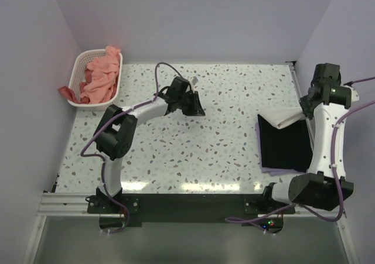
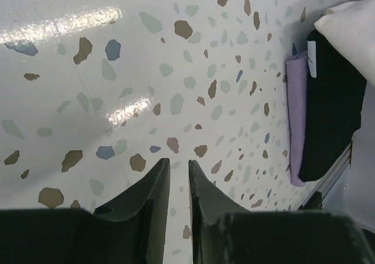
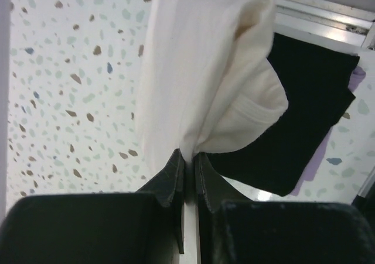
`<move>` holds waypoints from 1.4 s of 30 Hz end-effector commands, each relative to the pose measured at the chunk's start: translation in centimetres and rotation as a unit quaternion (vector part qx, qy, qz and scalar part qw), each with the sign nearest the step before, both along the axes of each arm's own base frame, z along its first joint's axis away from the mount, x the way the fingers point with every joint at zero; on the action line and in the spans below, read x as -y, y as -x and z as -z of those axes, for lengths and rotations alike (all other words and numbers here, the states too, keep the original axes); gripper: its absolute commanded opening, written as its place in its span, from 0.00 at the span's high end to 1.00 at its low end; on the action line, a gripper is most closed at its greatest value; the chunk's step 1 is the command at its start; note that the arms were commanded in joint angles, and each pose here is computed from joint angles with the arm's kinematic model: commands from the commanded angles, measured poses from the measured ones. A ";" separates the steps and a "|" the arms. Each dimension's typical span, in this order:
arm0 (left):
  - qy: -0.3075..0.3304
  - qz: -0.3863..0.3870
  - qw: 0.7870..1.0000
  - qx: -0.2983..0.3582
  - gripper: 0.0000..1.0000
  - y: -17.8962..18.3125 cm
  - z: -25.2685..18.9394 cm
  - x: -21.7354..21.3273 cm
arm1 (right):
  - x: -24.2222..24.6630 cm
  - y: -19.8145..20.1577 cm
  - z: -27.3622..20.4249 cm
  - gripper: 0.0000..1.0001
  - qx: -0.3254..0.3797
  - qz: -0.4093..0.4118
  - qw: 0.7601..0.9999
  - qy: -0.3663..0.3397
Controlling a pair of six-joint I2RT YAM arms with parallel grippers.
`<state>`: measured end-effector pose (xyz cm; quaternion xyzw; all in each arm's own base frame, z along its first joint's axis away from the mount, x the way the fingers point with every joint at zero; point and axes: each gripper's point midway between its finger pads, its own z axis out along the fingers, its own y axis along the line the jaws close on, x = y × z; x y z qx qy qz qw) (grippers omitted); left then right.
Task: Fold and stack the t-shirts
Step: Neatly place the folded tshirt to the corner, then reset both grippers
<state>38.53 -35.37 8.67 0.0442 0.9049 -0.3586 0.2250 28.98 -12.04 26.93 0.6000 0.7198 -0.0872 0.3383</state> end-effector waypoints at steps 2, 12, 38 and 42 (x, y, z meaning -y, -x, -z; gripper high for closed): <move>0.029 0.018 0.999 0.032 0.76 0.5 -2.2 0.9 | -2.9 4.3 1.7 0.80 -0.021 -0.047 0.998 -0.040; 0.052 0.020 0.998 0.038 0.76 2.0 -3.4 0.9 | -4.2 4.9 1.5 0.01 0.025 -0.120 0.992 -0.019; 0.016 -0.086 0.988 0.126 0.68 4.4 -8.5 -12.4 | -28.5 -4.5 11.0 0.01 0.058 -0.520 0.852 -0.014; -0.022 -0.108 0.986 0.126 0.67 6.2 -6.6 -14.9 | -32.1 -3.2 11.3 0.01 0.095 -0.575 0.812 -0.021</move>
